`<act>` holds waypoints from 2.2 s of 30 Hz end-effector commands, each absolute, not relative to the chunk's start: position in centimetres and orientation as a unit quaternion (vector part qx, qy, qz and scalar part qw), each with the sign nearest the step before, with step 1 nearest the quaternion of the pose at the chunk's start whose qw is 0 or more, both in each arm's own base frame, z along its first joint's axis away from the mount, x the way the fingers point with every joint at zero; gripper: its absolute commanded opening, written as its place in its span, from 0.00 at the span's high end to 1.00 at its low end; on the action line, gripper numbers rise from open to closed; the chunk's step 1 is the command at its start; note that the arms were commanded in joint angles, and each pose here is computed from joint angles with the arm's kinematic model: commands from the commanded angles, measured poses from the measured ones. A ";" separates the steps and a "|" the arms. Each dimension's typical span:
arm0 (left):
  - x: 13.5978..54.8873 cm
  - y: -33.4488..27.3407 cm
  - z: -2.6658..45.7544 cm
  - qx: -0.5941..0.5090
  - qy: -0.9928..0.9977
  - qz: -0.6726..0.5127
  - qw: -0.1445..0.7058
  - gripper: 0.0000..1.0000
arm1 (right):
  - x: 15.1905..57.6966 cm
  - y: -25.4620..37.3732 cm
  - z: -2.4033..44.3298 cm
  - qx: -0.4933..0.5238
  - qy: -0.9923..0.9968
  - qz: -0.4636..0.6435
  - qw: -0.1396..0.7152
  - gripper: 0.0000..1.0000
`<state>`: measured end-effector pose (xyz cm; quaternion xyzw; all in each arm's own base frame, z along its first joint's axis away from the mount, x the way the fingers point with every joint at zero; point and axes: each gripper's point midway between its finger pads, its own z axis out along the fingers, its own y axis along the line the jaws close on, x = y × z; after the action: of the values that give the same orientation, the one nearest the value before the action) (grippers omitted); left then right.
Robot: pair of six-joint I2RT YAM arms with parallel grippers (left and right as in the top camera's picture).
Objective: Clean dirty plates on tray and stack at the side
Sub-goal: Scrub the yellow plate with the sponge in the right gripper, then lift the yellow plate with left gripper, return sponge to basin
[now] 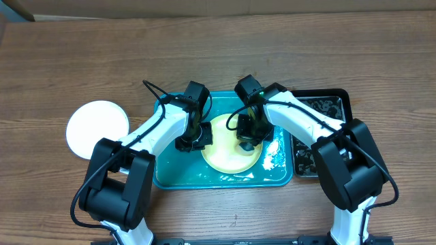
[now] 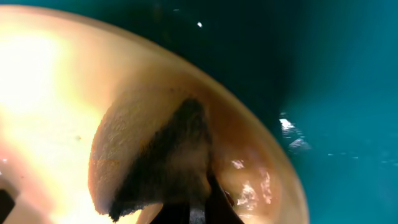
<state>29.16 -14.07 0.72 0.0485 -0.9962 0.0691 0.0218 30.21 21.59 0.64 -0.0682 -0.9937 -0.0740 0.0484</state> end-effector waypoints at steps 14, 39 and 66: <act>29.3 -12.6 1.8 0.060 -0.997 0.040 0.002 0.96 | 34.7 19.0 10.7 -0.010 -0.991 -0.082 -0.110 0.96; 34.2 -4.4 18.1 0.035 -0.943 -0.166 -0.286 0.96 | 32.6 1.9 9.4 -0.173 -0.984 -0.007 -0.038 0.96; 33.7 -6.7 25.9 -0.030 -0.823 -0.380 -0.421 0.96 | 31.2 1.9 2.4 -0.158 -0.986 -0.011 -0.051 0.96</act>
<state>33.59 -7.17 23.37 -0.0529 -0.8431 -0.3645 -0.3918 30.98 2.11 2.07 -0.1582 -0.9864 -0.0123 -0.0438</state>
